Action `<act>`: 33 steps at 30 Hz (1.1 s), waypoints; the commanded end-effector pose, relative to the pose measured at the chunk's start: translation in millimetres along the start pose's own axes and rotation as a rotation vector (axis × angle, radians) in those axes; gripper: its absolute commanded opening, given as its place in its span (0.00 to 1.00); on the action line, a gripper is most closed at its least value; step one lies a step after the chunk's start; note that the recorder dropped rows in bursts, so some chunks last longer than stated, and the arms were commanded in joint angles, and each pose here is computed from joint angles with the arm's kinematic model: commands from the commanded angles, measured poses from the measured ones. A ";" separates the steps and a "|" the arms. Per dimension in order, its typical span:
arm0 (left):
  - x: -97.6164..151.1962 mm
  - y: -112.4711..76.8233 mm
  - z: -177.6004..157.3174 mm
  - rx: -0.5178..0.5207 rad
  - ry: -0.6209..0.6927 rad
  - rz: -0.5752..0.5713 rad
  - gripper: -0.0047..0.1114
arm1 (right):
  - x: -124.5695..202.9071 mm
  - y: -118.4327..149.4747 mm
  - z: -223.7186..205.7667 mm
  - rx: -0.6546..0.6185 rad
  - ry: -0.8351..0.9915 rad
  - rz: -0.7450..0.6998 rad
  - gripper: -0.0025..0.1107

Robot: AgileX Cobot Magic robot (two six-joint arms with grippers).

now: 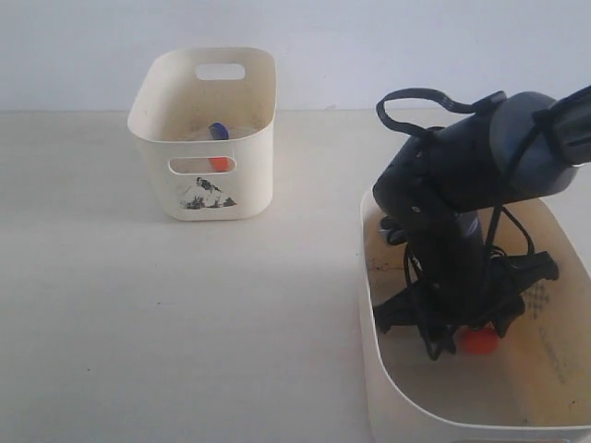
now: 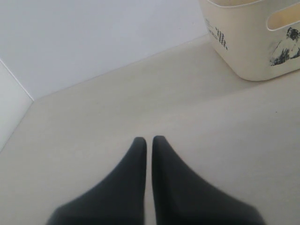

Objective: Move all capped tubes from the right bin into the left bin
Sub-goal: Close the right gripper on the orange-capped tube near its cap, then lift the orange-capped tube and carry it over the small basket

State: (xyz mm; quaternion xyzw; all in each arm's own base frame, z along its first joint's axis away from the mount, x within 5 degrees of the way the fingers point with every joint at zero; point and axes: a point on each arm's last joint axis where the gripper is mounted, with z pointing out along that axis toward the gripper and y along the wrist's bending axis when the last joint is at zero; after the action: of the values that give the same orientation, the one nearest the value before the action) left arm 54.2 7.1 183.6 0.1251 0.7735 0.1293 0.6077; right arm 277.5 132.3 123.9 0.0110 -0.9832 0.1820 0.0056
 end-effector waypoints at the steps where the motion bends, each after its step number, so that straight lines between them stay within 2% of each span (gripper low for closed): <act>1: -1.5 0.1 -0.3 0.005 -0.008 -0.011 0.08 | -1.1 4.6 10.2 -0.029 0.013 0.017 0.33; 7: -1.5 0.1 -0.3 0.005 -0.008 -0.011 0.08 | -0.9 5.0 10.8 -0.029 0.016 0.017 0.04; 8: -1.5 0.1 -0.3 0.005 -0.008 -0.011 0.08 | -0.5 4.6 10.8 -0.025 0.020 0.017 0.02; 17: -1.5 0.1 -0.3 0.005 -0.008 -0.011 0.08 | 10.7 -6.4 -4.4 0.018 0.101 -0.019 0.02; 25: -1.5 0.1 -0.3 0.005 -0.008 -0.011 0.08 | 23.3 -26.2 -63.7 -0.105 -0.059 0.014 0.02; 33: -1.5 0.1 -0.3 0.005 -0.008 -0.011 0.08 | 56.4 -60.7 -131.4 -0.277 -0.265 0.030 0.02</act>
State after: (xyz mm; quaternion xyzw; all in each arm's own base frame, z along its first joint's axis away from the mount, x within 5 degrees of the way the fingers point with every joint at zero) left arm 54.2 7.1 183.6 0.1251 0.7735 0.1293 0.6077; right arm 235.3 126.5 246.9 0.0102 -0.9927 0.0684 -0.0991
